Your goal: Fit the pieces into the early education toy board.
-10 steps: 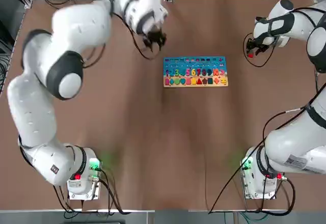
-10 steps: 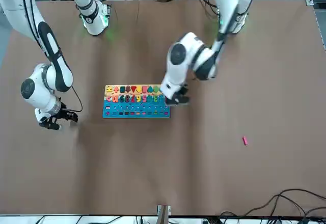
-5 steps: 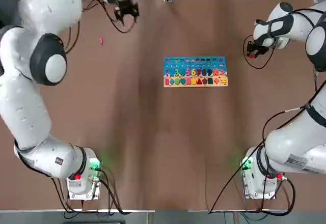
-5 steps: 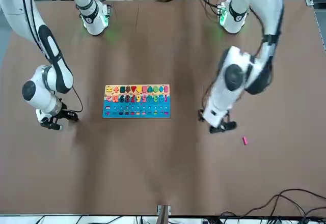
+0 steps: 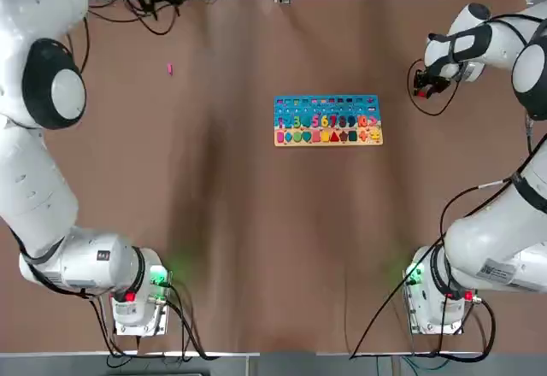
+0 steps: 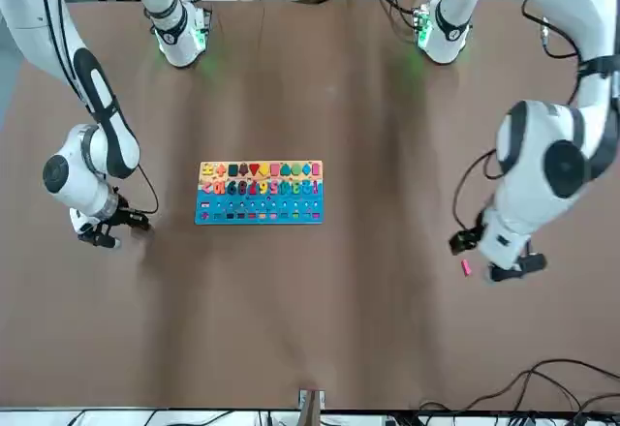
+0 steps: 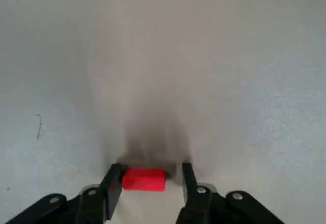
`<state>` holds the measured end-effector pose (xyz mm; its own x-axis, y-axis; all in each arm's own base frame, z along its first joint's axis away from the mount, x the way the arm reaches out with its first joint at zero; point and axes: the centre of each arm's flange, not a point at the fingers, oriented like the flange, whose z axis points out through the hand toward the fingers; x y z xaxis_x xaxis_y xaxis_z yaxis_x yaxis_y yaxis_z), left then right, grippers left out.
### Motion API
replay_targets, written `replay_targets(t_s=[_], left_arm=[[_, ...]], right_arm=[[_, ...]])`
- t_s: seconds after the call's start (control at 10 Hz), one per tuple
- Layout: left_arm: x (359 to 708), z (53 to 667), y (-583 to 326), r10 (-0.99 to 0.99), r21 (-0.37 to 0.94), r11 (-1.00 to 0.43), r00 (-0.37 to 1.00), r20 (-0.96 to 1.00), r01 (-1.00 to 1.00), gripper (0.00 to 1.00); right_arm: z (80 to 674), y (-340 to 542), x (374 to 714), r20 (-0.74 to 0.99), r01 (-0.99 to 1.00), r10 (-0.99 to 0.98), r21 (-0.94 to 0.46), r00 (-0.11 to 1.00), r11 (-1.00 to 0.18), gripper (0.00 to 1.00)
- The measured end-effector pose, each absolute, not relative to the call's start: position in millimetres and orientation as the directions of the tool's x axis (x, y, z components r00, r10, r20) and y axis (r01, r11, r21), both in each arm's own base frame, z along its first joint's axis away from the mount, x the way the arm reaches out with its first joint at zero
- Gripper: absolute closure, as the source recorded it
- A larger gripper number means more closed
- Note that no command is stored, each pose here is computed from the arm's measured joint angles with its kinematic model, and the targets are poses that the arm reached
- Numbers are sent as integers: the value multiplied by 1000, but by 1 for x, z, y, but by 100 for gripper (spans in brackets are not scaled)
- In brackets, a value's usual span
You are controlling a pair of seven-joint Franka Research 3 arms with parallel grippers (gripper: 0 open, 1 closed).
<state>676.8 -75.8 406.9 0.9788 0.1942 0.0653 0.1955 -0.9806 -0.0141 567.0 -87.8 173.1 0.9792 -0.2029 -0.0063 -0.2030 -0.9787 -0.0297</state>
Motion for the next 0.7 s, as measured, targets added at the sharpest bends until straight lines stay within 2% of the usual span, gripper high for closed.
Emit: replay_targets(t_s=[0.3, 0.7], left_arm=[[690, 396, -8, 218, -71, -972, 973, 78, 224, 7], [712, 329, 23, 236, -59, -969, 969, 72, 240, 7]], right_arm=[[174, -86, 568, -11, -224, -223, -30, 975, -974, 46], [175, -85, 570, -7, -231, -231, -32, 973, -972, 48]])
